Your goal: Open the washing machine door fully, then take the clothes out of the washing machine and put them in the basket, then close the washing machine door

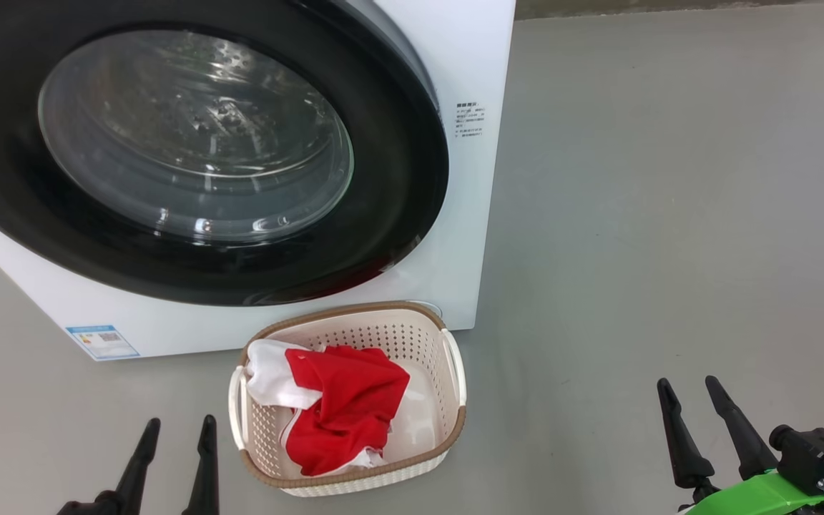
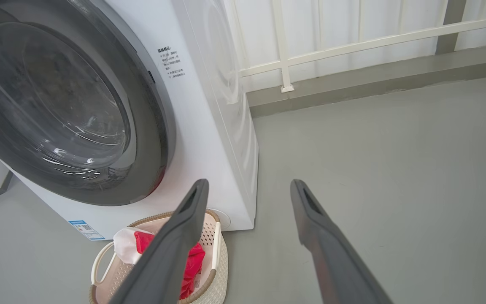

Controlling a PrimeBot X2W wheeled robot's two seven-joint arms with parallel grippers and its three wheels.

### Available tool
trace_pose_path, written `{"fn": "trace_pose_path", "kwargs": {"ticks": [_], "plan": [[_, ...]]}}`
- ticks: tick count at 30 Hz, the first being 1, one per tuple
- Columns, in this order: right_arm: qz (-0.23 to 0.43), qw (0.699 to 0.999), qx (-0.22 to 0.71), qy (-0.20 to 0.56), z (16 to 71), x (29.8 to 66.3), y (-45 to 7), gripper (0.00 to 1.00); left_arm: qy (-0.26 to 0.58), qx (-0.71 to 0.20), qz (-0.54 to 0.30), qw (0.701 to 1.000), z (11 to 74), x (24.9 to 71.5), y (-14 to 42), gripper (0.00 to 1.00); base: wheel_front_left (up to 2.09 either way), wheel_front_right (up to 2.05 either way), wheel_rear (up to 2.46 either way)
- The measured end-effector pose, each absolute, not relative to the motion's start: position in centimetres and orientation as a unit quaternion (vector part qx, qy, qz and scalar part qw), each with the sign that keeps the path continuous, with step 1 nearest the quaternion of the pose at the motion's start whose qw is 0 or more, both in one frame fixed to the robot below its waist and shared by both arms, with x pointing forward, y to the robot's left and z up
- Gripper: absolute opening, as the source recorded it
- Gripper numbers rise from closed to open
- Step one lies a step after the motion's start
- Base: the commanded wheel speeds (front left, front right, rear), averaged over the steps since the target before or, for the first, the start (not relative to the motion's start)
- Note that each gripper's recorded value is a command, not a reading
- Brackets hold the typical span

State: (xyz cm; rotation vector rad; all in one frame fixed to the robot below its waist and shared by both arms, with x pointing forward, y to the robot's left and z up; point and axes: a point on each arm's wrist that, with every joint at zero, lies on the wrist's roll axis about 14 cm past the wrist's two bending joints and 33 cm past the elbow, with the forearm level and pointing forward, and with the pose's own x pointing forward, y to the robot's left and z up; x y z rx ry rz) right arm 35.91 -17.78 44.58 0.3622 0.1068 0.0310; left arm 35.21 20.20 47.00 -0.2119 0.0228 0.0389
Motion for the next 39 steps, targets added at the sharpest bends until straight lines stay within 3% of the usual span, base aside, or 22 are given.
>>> {"fn": "trace_pose_path", "kwargs": {"ticks": [1,2,11,39], "plan": [[0.015,0.982,0.18,0.053,44.6,35.9,-17.8,1.0,0.011,-0.107,0.018,0.994,47.1,35.2,20.1,1.0,0.0,0.0,0.0],[0.015,0.982,0.181,0.052,44.6,35.9,-17.8,0.0,0.009,-0.111,0.017,0.994,47.1,35.2,20.0,0.0,0.0,0.0,0.0],[0.005,0.975,0.198,0.1,41.8,34.7,-17.0,0.0,0.061,-0.13,0.02,0.989,44.1,34.4,19.2,0.0,0.0,0.0,0.0],[-0.042,0.94,0.322,0.105,42.0,34.7,-18.5,0.0,0.075,-0.278,0.053,0.956,43.7,34.4,19.6,0.0,0.0,0.0,0.0]]}}
